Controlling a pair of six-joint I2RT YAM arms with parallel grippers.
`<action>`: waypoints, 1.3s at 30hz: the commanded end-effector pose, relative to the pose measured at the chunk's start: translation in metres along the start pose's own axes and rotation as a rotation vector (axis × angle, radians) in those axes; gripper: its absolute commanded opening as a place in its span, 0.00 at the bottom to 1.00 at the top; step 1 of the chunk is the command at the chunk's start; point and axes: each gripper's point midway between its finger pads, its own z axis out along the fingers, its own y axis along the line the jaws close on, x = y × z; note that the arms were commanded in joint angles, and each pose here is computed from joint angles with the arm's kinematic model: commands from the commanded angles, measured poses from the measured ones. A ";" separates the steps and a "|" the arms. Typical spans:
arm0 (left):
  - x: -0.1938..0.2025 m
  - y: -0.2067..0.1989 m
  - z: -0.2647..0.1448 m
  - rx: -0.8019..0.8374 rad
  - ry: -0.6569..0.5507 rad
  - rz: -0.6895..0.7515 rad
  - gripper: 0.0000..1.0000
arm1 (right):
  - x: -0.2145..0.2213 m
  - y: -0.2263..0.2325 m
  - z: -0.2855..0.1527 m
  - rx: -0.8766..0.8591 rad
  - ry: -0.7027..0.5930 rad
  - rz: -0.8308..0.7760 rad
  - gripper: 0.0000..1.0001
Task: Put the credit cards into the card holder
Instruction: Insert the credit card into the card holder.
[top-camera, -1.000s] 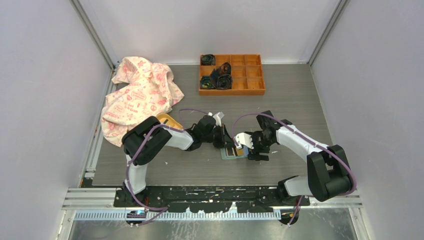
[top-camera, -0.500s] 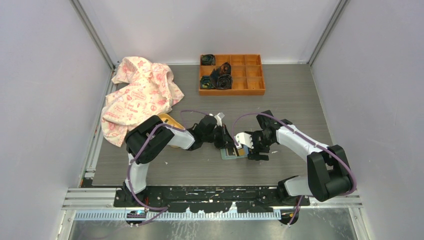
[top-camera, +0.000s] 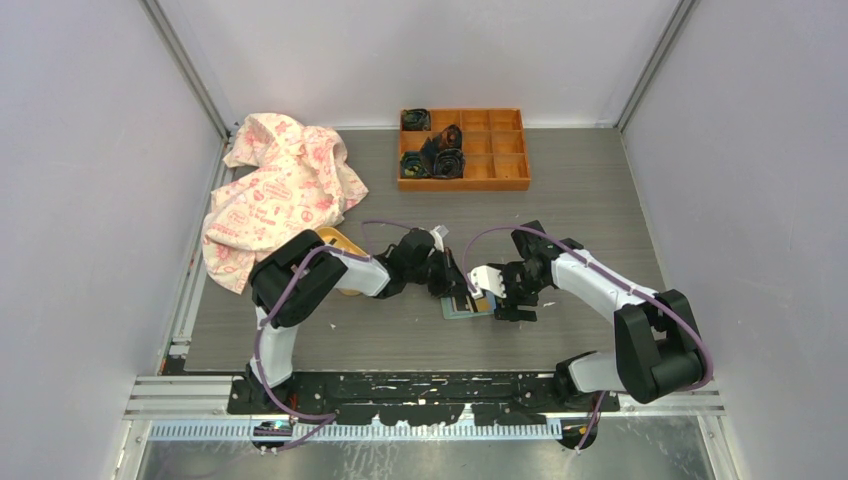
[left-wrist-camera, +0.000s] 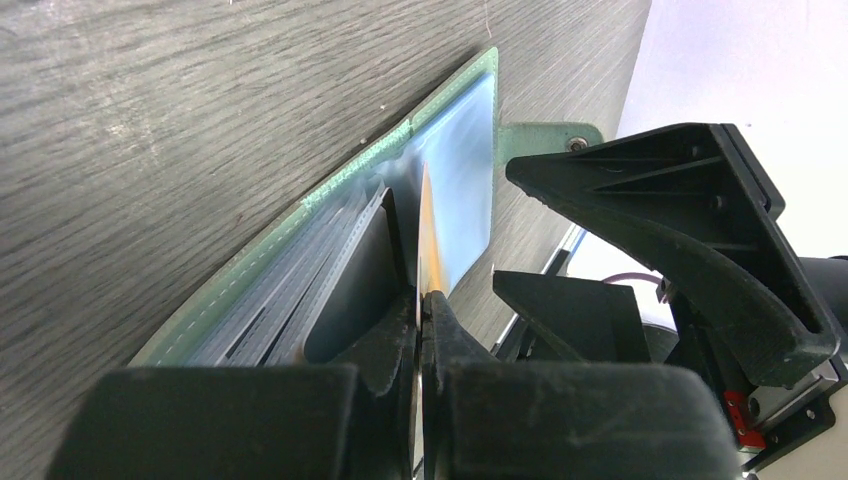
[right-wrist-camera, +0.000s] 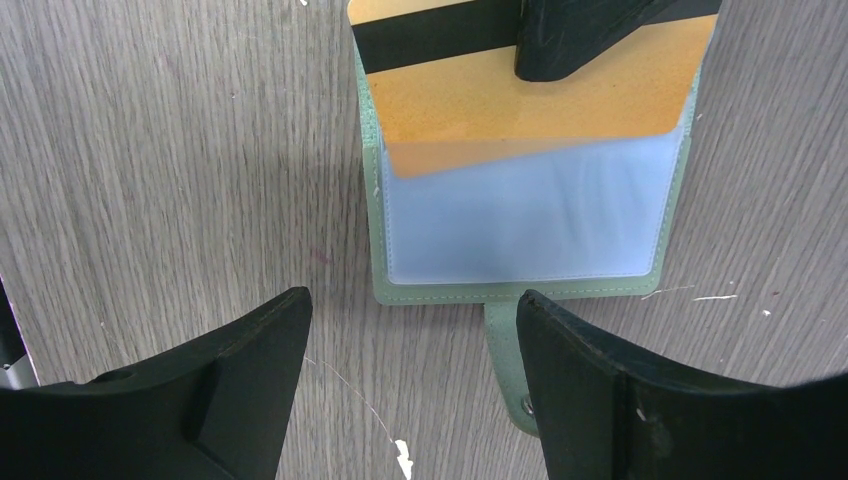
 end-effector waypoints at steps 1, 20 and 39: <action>0.016 0.040 -0.006 -0.159 0.067 -0.048 0.00 | -0.015 -0.013 -0.011 0.047 -0.040 -0.026 0.80; 0.014 0.044 0.003 -0.172 0.112 -0.084 0.00 | -0.022 -0.012 -0.014 0.055 -0.061 -0.040 0.80; 0.020 0.050 -0.006 -0.181 0.133 -0.128 0.01 | -0.042 -0.009 -0.022 0.073 -0.162 -0.069 0.80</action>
